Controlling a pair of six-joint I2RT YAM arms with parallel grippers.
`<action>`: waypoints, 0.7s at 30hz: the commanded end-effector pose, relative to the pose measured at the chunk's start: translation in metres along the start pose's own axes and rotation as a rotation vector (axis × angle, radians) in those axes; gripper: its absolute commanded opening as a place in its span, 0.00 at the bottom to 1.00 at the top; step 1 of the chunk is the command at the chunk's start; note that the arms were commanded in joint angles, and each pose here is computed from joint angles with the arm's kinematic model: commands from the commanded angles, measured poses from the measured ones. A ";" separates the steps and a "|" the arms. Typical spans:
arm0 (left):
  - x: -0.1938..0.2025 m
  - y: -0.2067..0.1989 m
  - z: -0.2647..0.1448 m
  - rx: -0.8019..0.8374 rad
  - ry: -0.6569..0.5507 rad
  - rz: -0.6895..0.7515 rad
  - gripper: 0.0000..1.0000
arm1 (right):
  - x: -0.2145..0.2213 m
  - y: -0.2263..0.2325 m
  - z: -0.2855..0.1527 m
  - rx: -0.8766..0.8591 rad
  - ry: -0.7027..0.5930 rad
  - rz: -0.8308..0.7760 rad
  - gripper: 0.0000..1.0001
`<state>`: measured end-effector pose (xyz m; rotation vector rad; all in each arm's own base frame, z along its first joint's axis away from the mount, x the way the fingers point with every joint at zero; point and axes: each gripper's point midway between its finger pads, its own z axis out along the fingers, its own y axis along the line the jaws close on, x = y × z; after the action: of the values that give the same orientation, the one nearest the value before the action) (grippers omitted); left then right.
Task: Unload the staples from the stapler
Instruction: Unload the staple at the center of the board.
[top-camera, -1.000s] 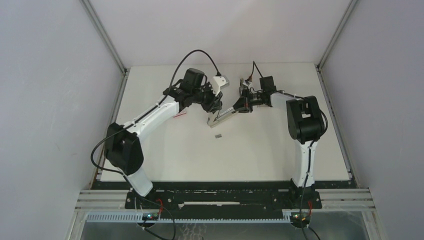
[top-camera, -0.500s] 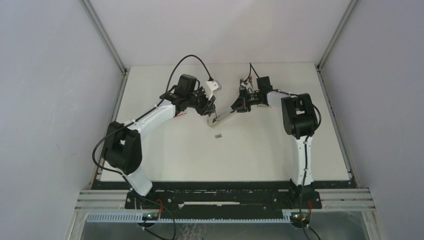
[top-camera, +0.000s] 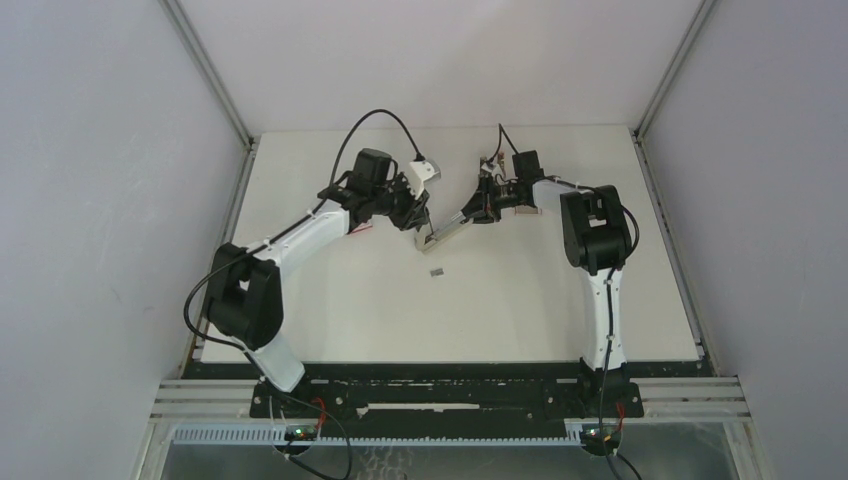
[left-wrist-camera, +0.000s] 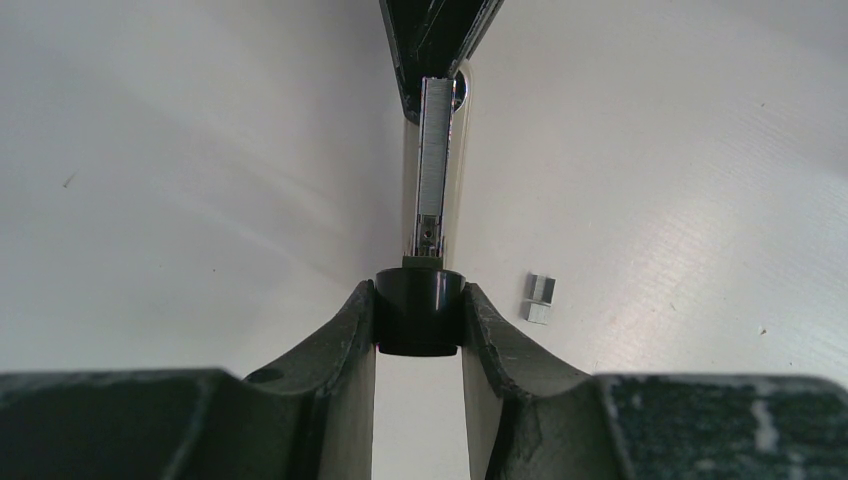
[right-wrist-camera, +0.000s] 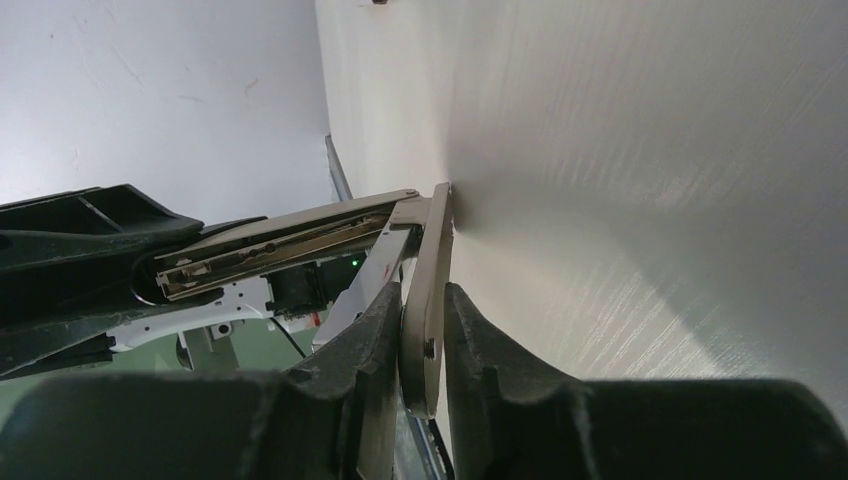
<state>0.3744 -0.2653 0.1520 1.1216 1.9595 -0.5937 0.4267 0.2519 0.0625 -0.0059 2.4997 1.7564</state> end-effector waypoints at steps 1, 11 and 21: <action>-0.012 0.018 -0.006 -0.096 -0.002 0.038 0.00 | -0.010 0.012 -0.013 -0.003 -0.022 -0.011 0.22; -0.013 -0.006 0.014 -0.067 0.069 0.076 0.00 | -0.017 0.023 -0.028 0.018 -0.065 -0.022 0.29; -0.007 -0.013 0.028 -0.055 0.147 0.094 0.00 | -0.022 0.016 -0.043 0.021 -0.082 -0.006 0.31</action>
<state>0.3754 -0.3032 0.1481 1.2052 1.9710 -0.4871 0.4272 0.2317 0.0587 0.0759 2.5364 1.7374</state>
